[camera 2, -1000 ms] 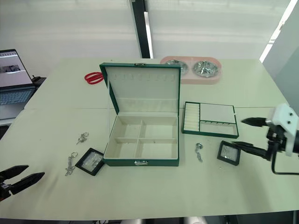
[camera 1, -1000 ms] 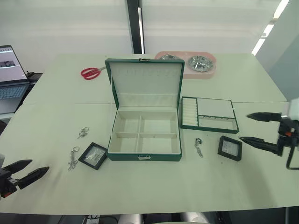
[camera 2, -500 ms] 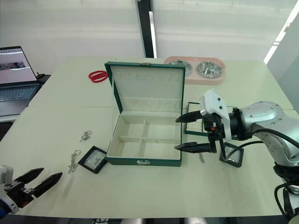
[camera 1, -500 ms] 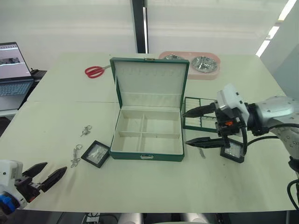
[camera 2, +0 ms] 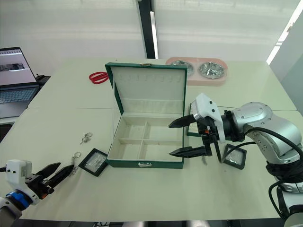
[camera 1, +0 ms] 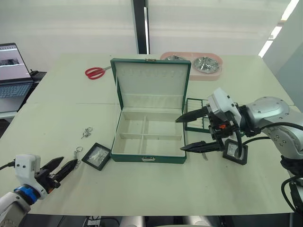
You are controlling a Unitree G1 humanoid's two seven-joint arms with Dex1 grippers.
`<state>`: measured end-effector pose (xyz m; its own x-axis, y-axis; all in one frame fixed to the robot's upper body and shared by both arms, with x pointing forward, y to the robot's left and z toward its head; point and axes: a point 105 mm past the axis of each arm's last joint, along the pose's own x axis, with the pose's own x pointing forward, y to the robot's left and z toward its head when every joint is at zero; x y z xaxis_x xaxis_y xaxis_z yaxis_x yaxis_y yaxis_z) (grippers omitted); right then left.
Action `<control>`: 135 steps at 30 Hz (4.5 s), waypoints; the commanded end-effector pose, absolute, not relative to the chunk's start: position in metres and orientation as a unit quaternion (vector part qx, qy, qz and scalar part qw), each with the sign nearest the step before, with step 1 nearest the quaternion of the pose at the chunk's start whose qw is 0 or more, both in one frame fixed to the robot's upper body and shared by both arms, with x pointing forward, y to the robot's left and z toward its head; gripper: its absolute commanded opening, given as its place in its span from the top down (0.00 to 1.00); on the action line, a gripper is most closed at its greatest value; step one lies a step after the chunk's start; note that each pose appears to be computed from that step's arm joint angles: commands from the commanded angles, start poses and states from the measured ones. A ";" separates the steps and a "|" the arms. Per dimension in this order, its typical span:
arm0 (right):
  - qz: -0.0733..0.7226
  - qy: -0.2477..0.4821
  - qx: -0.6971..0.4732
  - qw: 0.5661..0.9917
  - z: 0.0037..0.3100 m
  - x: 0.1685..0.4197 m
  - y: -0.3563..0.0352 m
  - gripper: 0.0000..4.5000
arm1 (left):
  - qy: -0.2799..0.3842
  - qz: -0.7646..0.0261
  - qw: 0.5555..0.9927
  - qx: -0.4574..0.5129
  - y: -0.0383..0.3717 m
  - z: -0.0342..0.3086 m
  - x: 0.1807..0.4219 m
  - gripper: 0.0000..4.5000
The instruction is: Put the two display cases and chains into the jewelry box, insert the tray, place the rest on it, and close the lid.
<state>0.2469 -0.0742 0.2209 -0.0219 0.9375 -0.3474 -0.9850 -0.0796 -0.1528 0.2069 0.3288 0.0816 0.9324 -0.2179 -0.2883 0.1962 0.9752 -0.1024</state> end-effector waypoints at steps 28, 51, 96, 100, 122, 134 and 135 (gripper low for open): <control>0.727 0.018 -0.190 0.660 0.242 0.247 -0.047 0.00 | 0.231 -0.075 0.970 -0.022 0.325 0.050 0.220 1.00; 0.711 0.011 -0.195 0.675 0.237 0.250 -0.057 0.00 | 0.105 -0.204 0.973 0.001 0.319 0.162 0.231 1.00; 0.596 0.053 -0.225 0.769 0.213 0.263 -0.067 0.00 | 0.097 -0.480 0.837 0.243 0.155 0.208 0.331 1.00; 0.599 0.052 -0.225 0.767 0.214 0.262 -0.067 0.00 | 0.117 -0.460 0.841 0.260 0.159 0.204 0.334 1.00; 0.584 0.027 -0.225 0.780 0.224 0.269 -0.071 0.00 | 0.058 -0.487 0.842 0.226 0.146 0.243 0.320 0.01; 0.451 -0.021 -0.240 0.859 0.239 0.278 -0.143 0.00 | -0.023 -0.391 0.909 0.144 0.219 0.265 0.303 0.01; 0.434 -0.020 -0.249 0.866 0.238 0.277 -0.154 0.00 | -0.017 -0.373 0.916 0.147 0.232 0.260 0.303 0.01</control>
<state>0.2788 -0.1397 0.2221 0.5643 0.7929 -0.2300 -0.8050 0.4668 -0.3662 0.3055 0.2123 0.2494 0.6678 -0.7350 -0.1181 0.7386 0.6346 0.2275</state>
